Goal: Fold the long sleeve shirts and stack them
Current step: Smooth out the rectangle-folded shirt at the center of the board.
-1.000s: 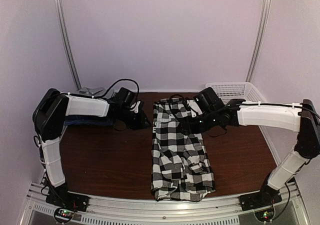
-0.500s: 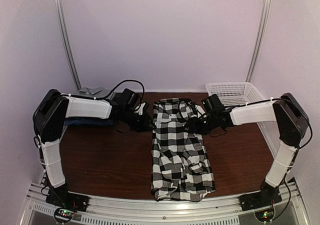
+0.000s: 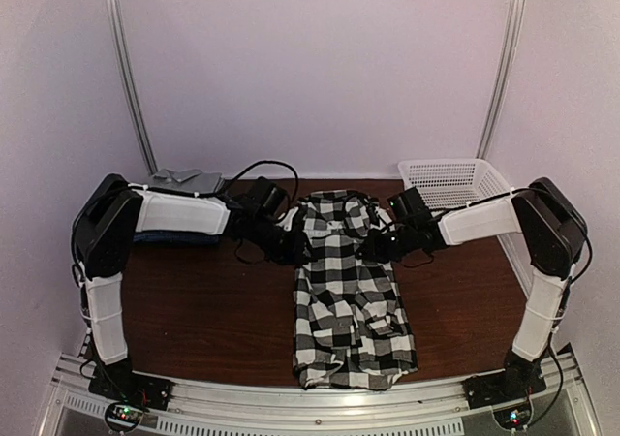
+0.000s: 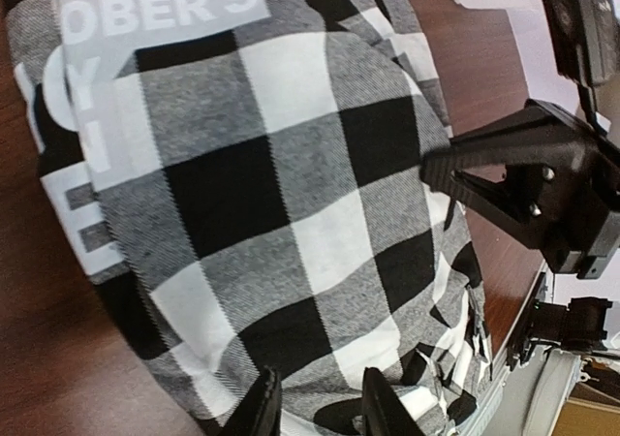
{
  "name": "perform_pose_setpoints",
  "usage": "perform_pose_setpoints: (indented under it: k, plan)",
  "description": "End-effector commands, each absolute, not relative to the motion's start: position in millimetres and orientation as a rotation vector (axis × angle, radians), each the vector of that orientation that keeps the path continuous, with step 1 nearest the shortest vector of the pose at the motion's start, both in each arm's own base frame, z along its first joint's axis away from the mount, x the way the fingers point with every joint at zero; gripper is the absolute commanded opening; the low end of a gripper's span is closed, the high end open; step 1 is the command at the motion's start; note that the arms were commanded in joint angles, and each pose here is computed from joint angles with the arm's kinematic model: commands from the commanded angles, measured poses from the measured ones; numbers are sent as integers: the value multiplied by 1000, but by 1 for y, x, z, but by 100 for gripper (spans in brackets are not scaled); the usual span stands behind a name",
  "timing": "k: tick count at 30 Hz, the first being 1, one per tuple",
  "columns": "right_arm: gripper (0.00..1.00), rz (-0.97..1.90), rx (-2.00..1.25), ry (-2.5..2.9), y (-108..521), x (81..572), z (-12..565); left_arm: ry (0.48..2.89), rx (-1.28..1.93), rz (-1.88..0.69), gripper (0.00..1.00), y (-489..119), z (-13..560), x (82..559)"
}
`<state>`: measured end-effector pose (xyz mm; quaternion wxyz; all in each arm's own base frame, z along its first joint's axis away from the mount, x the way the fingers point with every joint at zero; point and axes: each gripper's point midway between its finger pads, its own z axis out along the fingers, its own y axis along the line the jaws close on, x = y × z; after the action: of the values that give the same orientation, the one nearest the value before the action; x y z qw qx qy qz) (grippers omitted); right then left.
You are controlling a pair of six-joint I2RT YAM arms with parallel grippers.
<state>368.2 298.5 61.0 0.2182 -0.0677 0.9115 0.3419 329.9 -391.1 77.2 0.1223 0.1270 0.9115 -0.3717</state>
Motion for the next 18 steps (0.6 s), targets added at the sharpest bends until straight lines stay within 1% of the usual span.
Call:
perform_pose_setpoints:
  k: [1,3,9,10,13,15,18]
  plan:
    - [2,924,-128,2476,289,386,66,2652,434,-1111,30,-408,79,322]
    - [0,907,-107,2474,284,390,65,2663,443,-1103,30,-409,73,320]
    - [0,865,-84,2483,277,393,59,2720,437,-1067,29,-406,46,318]
    - [2,864,-91,2490,278,392,57,2732,433,-1055,29,-404,41,317]
    - [13,829,-104,2501,273,390,57,2768,405,-1009,29,-397,27,315]
    - [22,784,-107,2499,266,388,62,2785,393,-993,29,-394,22,313]
    - [27,724,-115,2483,257,386,77,2789,389,-982,28,-393,22,313]
